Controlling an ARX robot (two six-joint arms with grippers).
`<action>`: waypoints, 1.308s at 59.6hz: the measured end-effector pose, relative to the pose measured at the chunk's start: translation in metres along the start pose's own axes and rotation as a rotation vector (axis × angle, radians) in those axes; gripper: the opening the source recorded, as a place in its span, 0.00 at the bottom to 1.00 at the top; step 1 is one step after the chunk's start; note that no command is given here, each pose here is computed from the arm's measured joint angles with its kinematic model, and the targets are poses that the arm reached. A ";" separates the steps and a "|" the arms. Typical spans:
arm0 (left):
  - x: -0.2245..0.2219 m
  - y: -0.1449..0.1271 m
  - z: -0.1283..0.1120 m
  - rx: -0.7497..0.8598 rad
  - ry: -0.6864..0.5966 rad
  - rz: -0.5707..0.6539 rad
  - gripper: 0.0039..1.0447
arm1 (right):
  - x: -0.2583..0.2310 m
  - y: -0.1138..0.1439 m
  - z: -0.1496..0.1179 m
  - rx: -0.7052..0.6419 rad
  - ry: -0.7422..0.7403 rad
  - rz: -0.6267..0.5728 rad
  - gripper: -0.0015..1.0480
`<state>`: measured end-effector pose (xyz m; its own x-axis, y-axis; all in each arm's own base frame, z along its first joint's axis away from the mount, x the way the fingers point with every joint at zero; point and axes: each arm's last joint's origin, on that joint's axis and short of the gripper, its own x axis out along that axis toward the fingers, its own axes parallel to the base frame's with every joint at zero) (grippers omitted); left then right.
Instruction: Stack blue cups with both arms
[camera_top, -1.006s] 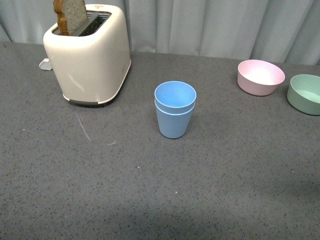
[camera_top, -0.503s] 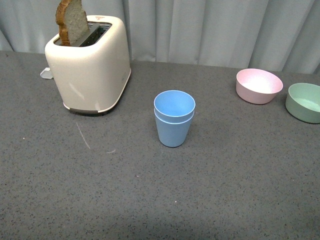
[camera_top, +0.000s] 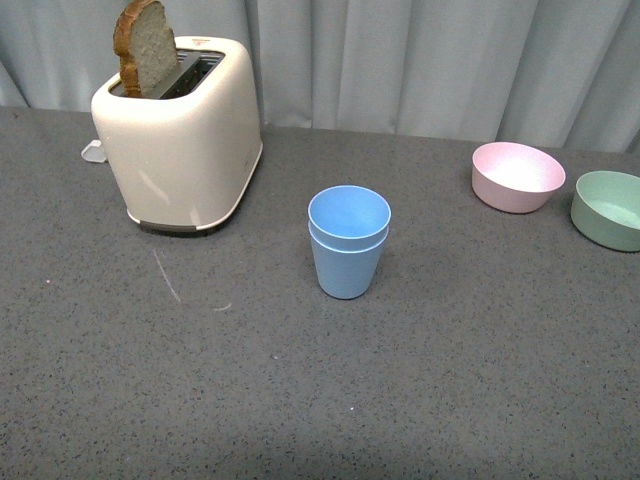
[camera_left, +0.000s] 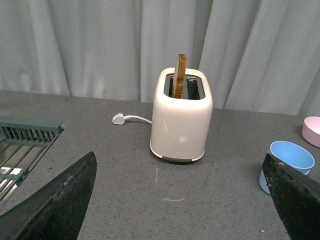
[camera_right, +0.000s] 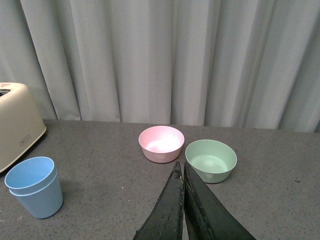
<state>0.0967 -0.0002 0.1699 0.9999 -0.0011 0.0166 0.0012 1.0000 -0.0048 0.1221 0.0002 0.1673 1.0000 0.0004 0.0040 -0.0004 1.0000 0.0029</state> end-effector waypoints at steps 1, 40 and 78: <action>0.000 0.000 0.000 0.000 0.000 0.000 0.94 | 0.000 0.000 0.000 0.000 0.000 0.000 0.01; 0.000 0.000 0.000 0.000 0.000 0.001 0.94 | -0.014 0.000 0.000 0.000 -0.002 0.000 0.01; 0.000 0.000 0.000 0.000 0.000 0.000 0.94 | -0.024 0.000 -0.003 -0.002 0.003 0.003 0.63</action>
<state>0.0967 -0.0002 0.1699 0.9999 -0.0011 0.0166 0.0012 1.0000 -0.0052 0.0977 0.0002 0.1646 1.0000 0.0034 0.0013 -0.0034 1.0000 0.0013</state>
